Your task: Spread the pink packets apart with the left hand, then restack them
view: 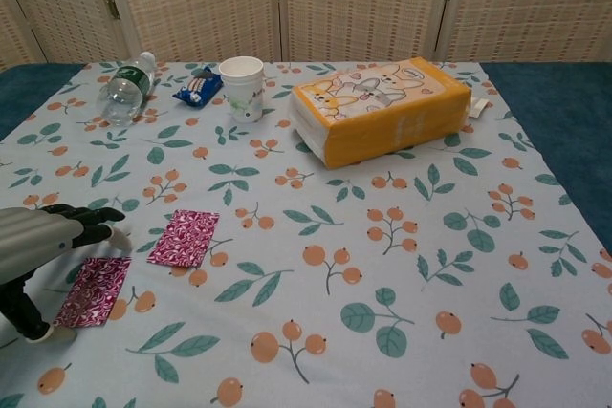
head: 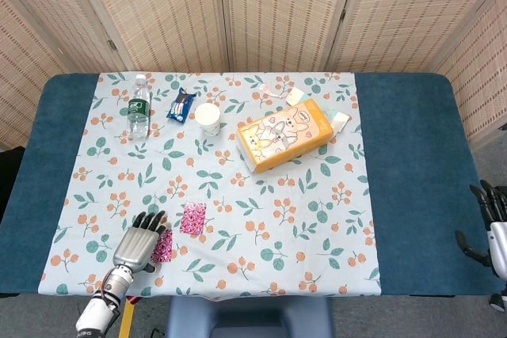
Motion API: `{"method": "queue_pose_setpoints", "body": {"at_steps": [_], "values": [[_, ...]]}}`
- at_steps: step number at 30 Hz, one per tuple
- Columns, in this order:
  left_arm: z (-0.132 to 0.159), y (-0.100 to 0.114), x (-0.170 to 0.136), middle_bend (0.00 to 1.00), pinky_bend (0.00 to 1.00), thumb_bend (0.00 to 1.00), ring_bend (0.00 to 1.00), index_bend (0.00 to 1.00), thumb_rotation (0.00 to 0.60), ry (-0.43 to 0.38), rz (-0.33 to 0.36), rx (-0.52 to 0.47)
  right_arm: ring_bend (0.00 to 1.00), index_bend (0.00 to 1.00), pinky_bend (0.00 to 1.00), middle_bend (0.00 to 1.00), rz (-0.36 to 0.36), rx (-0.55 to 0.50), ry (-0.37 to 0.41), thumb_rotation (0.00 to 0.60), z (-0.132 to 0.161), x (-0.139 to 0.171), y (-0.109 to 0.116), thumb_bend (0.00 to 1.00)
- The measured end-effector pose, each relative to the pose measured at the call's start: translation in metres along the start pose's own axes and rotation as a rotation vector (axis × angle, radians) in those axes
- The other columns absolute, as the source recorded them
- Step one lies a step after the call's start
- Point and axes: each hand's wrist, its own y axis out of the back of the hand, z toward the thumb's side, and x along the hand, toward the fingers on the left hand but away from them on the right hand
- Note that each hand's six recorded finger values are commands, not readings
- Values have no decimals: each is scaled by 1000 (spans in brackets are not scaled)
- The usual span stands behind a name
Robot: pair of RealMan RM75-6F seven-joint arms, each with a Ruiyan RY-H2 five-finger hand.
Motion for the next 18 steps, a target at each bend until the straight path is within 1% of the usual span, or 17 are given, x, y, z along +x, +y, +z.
{"method": "queue_pose_setpoints", "body": {"at_steps": [18], "values": [[-5,-5,0,0,0,207,0,246,600,20,1,-7,0,42,0,32,2,3,2,600,1,0,0,394]]}}
